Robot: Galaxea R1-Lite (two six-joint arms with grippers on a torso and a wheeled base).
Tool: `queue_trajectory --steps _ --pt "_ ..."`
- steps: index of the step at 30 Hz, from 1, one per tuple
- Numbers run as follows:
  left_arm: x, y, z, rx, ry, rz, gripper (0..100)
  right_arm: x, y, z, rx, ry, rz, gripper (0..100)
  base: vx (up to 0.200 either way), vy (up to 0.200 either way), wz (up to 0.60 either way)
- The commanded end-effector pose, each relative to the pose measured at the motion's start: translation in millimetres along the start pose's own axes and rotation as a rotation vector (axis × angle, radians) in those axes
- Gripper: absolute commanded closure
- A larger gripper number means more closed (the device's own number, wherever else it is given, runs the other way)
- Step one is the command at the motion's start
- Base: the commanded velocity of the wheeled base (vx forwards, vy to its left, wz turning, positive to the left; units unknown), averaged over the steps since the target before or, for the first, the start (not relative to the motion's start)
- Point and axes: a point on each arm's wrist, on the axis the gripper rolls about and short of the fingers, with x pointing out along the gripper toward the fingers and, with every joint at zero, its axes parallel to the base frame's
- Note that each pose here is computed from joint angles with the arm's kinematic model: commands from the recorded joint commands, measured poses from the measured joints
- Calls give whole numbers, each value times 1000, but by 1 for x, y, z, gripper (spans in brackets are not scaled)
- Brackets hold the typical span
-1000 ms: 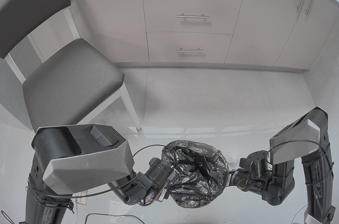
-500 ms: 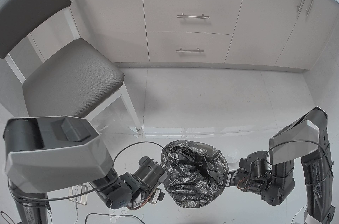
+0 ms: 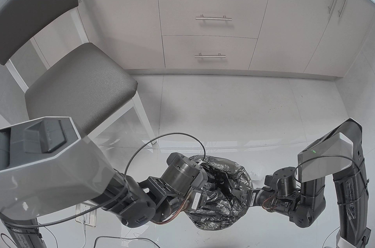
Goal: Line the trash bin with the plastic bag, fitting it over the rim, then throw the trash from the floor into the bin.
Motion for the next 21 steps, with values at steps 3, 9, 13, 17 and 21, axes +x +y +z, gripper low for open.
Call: queue_trajectory --steps 3,9,13,17,21 --pt "49 -13 -2 55 79 5 0 1 0 0 -1 -12 5 0 0 0 0" --pt "80 -11 2 90 145 46 0 1 0 0 -1 -11 4 0 0 0 0" --pt "95 -10 2 110 192 70 0 1 0 0 -1 -11 4 0 0 0 0" --pt "106 -13 2 159 217 77 0 1 0 0 -1 -9 4 0 0 0 0" --pt "115 -17 4 203 210 129 0 1 0 0 -1 -11 4 0 0 0 0"
